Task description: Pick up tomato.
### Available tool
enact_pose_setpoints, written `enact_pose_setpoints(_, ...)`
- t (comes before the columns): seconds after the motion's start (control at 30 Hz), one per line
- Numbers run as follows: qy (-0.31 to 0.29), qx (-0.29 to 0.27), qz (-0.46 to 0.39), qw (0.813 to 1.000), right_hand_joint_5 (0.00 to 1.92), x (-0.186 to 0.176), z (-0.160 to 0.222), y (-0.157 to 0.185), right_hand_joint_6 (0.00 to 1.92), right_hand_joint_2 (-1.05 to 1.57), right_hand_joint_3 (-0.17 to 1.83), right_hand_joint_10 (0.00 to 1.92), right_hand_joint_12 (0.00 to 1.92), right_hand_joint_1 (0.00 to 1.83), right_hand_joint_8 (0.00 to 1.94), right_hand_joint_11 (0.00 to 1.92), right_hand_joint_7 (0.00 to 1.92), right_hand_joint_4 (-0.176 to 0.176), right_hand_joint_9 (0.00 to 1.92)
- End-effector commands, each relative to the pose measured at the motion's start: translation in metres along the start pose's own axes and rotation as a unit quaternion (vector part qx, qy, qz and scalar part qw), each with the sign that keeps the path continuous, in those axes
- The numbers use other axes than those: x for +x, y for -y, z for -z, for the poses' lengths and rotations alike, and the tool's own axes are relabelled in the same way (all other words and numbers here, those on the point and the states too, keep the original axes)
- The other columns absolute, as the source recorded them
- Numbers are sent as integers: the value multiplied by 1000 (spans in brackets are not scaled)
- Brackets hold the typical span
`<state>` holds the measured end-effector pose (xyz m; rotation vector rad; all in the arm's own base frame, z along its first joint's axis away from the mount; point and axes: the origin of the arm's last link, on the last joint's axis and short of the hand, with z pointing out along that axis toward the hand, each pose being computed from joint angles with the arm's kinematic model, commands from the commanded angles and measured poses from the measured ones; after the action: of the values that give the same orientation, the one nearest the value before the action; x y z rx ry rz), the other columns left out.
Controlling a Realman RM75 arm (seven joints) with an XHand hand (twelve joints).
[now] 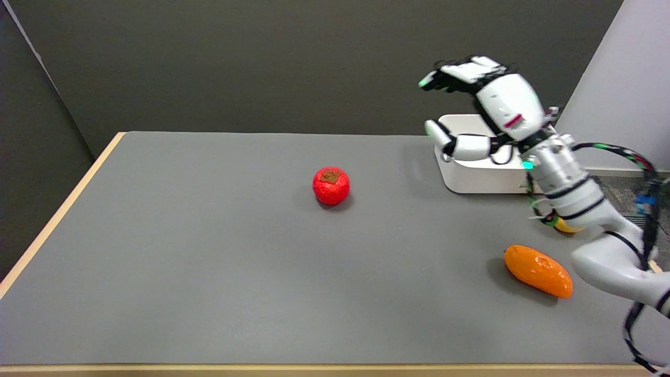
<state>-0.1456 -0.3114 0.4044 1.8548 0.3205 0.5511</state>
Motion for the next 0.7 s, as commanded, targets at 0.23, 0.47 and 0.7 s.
enact_pose_setpoints(0.23,219,42,8,975,380,-96,-87,77,741,678,964,983,1440,422,626,298,545,118,500)
enact_pose_setpoints(0.47,279,32,11,960,300,-127,-85,84,564,667,876,888,1339,441,461,194,454,98,358)
enact_pose_setpoints(0.7,315,18,6,949,152,-150,-82,86,376,595,894,638,1239,403,288,74,201,85,129)
